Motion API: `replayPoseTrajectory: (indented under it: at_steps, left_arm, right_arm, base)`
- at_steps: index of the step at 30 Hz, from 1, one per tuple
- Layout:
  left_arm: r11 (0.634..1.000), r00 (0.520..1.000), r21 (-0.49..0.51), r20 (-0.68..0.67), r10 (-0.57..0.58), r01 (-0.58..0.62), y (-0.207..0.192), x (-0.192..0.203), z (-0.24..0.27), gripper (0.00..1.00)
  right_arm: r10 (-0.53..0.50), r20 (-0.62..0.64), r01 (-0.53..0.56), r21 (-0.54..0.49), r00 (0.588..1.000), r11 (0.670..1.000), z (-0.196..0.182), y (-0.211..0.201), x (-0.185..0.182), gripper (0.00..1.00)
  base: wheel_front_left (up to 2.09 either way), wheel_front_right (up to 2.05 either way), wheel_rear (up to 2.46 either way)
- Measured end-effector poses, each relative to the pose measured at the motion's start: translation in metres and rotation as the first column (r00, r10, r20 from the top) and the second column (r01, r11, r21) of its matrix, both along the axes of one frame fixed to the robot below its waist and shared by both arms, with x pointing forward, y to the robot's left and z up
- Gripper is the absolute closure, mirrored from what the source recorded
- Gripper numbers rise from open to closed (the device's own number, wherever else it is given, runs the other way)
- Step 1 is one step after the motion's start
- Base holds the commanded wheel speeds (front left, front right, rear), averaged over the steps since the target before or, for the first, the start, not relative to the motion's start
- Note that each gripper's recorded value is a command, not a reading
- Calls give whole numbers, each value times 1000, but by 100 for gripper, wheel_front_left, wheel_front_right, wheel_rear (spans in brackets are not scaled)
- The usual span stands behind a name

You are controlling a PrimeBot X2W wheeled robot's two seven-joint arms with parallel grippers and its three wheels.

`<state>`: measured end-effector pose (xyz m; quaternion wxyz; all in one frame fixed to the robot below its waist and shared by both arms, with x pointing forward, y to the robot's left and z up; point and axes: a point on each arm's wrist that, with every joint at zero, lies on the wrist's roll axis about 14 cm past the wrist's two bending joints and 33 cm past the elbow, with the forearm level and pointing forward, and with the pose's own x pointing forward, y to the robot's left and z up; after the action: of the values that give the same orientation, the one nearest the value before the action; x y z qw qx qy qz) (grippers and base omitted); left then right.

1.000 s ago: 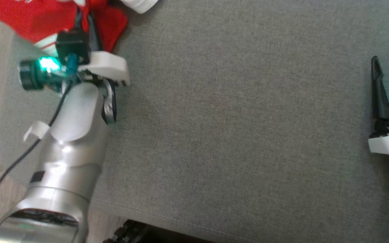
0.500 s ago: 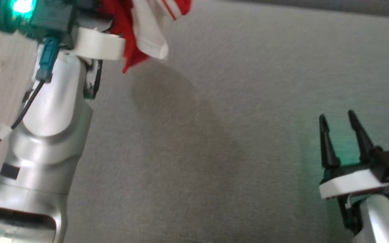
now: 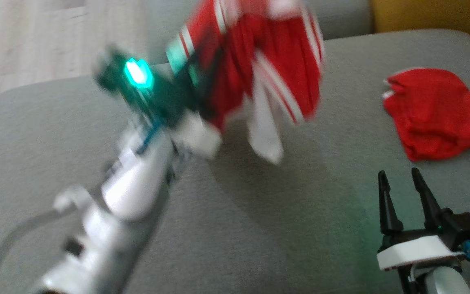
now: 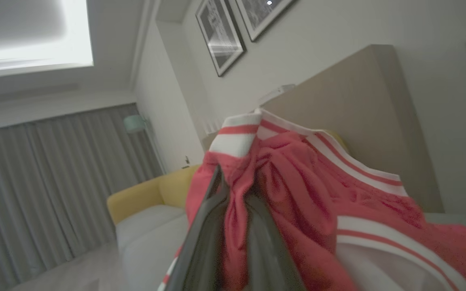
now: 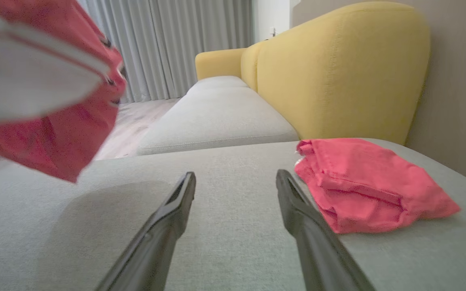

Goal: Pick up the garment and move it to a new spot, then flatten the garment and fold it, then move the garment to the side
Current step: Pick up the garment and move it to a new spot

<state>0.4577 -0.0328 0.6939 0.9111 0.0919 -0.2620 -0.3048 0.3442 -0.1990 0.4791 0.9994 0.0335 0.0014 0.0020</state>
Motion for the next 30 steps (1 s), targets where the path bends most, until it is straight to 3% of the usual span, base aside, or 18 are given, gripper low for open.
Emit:
replayPoseTrajectory:
  at_steps: [2,5,6,7,8,10,12,19,22,24,30]
  left_arm:
    - [997,990,39,-132,-57,62,-23,-13,-57,100]
    - [985,937,102,-336,-100,142,-42,-39,-146,100]
    - [980,909,118,-404,-101,161,-44,-47,-174,78]
    - [977,873,123,-478,-98,177,-42,-54,-200,5]
    - [977,830,121,-551,-82,177,-38,-61,-226,0]
    - [977,774,121,-631,-59,173,-30,-73,-257,0]
    - [985,751,82,-658,-59,149,-27,-79,-260,0]
    - [997,798,-1,-599,65,-81,9,-88,-227,0]
    - [968,791,-37,-584,182,-249,48,-96,-217,0]
    - [919,776,-65,-561,288,-388,88,-106,-206,0]
    - [851,763,-108,-511,396,-514,133,-130,-186,0]
  right_arm:
    - [-30,-4,30,6,1000,1000,-1,-8,-7,0]
    - [-39,-43,40,12,998,999,-13,-9,-13,0]
    - [-38,-61,40,19,997,999,-18,-7,-14,0]
    - [-39,-79,41,28,996,999,-24,-6,-15,0]
    - [-40,-96,43,32,995,999,-29,-5,-16,0]
    - [-48,-117,52,32,992,998,-35,-7,-17,0]
    - [-50,-121,55,32,991,998,-36,-8,-16,0]
    - [-15,-108,20,45,994,999,-33,2,-13,0]
    - [8,-125,0,62,992,998,-39,9,-22,0]
    - [45,-115,-37,70,992,997,-37,21,-22,0]
    - [109,-65,-105,70,992,992,-22,40,-21,0]
  base:
    - [0,0,0]
    - [0,0,0]
    - [0,0,0]
    - [0,0,0]
    - [0,0,0]
    - [0,0,0]
    - [0,0,0]
    - [0,0,0]
    - [0,0,0]
    - [0,0,0]
    - [0,0,0]
